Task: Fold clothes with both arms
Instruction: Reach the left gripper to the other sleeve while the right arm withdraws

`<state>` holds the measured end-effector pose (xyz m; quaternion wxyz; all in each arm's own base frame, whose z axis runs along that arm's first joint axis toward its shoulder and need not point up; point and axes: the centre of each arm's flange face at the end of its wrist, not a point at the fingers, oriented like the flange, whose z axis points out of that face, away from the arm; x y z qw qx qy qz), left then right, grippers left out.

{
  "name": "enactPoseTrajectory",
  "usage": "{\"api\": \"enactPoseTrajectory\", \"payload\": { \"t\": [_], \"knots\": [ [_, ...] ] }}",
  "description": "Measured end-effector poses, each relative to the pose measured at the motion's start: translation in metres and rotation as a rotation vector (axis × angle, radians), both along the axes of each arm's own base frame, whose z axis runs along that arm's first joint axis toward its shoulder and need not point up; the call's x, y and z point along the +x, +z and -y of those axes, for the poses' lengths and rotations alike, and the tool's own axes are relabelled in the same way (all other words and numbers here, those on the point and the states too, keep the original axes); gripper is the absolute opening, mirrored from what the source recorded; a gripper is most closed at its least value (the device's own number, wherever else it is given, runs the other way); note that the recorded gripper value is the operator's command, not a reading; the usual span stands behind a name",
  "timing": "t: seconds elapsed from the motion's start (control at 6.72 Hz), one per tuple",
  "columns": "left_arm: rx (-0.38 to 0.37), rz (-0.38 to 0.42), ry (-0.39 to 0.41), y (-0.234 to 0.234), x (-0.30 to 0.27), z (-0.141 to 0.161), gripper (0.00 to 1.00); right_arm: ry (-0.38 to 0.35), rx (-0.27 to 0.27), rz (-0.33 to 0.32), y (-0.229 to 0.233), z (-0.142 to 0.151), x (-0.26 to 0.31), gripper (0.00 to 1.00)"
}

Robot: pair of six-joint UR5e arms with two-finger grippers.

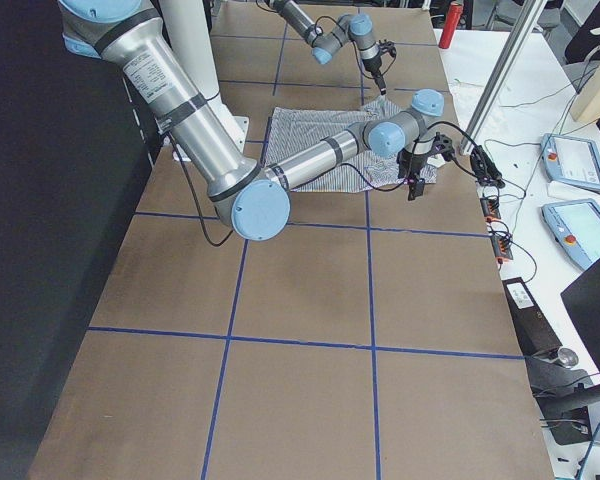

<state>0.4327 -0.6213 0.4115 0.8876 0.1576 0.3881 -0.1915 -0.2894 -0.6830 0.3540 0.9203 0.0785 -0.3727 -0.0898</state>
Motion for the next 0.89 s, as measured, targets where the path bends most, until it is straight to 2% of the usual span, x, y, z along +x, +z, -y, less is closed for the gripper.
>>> {"api": "enactPoseTrajectory", "payload": {
  "t": [0.3, 0.45, 0.6, 0.74, 0.89],
  "knots": [
    [-0.013, 0.013, 0.004, -0.002, 0.022, 0.007, 0.85, 0.007, -0.002, 0.006, 0.000, -0.001, 0.000, 1.00],
    [-0.013, 0.014, 0.010, -0.004, 0.029, 0.006, 0.60, 0.008, -0.002, 0.007, 0.000, -0.001, -0.001, 1.00],
    [-0.014, 0.015, 0.014, -0.005, 0.034, 0.006, 0.20, 0.009, -0.002, 0.008, -0.001, -0.001, 0.000, 1.00],
    [-0.015, 0.017, 0.016, -0.006, 0.035, 0.007, 0.00, 0.010, -0.002, 0.008, -0.001, 0.000, 0.000, 1.00],
    [-0.013, 0.016, 0.021, -0.011, 0.037, 0.008, 0.00, 0.010, -0.003, 0.008, -0.001, 0.000, 0.000, 1.00]
  ]
}}
